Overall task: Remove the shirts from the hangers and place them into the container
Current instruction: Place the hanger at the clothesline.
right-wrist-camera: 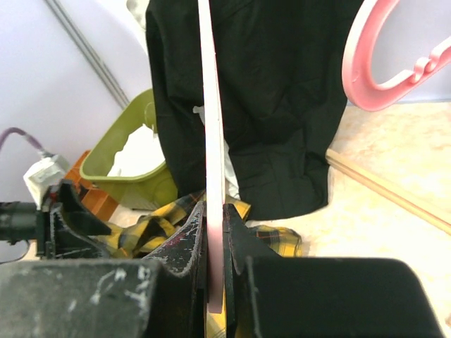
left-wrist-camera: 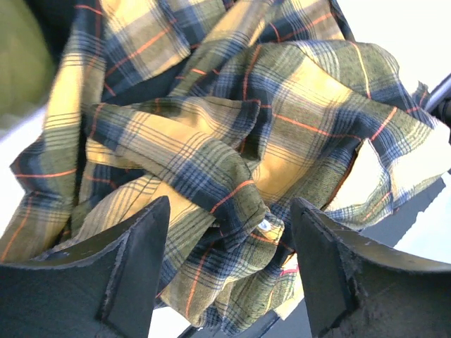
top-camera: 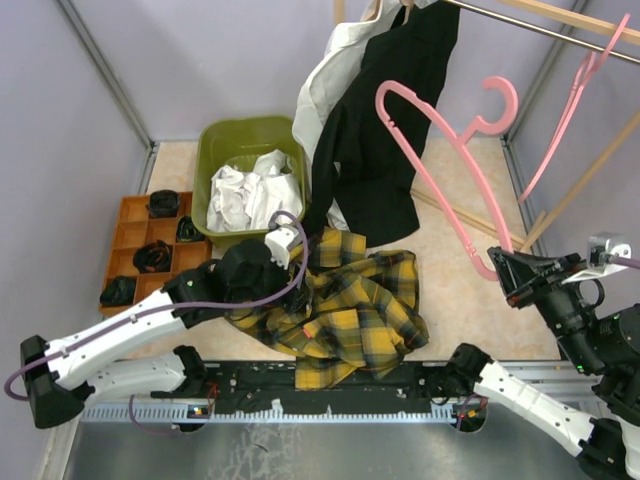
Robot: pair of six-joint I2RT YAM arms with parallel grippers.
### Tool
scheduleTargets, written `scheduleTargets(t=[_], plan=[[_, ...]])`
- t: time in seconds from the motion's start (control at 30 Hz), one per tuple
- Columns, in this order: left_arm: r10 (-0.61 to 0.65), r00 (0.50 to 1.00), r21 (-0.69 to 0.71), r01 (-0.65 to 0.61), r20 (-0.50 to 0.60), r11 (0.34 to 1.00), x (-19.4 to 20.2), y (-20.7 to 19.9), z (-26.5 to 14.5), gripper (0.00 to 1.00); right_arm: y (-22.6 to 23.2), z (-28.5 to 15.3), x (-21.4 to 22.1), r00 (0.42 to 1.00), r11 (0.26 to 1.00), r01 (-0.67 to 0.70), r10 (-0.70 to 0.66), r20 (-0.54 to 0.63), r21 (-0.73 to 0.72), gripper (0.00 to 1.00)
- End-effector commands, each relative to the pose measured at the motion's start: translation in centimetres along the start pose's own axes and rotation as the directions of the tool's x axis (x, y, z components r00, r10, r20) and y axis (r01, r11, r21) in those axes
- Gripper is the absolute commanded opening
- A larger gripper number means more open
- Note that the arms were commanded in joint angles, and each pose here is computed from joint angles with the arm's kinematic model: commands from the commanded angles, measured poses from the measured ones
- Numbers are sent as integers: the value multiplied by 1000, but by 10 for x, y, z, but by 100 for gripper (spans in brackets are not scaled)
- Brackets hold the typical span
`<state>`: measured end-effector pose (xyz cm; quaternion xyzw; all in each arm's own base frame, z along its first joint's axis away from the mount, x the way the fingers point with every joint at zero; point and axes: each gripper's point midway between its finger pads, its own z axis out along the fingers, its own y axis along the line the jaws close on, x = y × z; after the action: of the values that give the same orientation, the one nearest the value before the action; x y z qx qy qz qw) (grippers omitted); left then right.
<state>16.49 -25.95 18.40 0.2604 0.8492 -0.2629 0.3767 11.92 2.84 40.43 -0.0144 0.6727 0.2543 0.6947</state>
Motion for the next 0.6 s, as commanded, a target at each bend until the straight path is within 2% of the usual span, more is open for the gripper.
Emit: scheduleTargets(t=[0.0,0.1,0.2,0.4,0.57], plan=[[-34,996,-95,42,81,995,-10,18,-11,77,4,20,-21,999,998,26,-28,29,62,0],[-58,990,-120,73,129,990,-17,23,-19,91,5,37,-18,997,991,70,-68,-23,112,0],[-72,985,-136,93,157,986,-19,28,-25,98,6,50,-19,994,984,99,-92,-51,149,0],[-95,982,-165,122,162,979,-13,35,-32,99,2,61,-27,994,972,109,-109,-9,208,0],[-102,980,-182,134,173,974,-14,39,-34,99,-17,59,-37,993,938,102,-114,17,331,0]])
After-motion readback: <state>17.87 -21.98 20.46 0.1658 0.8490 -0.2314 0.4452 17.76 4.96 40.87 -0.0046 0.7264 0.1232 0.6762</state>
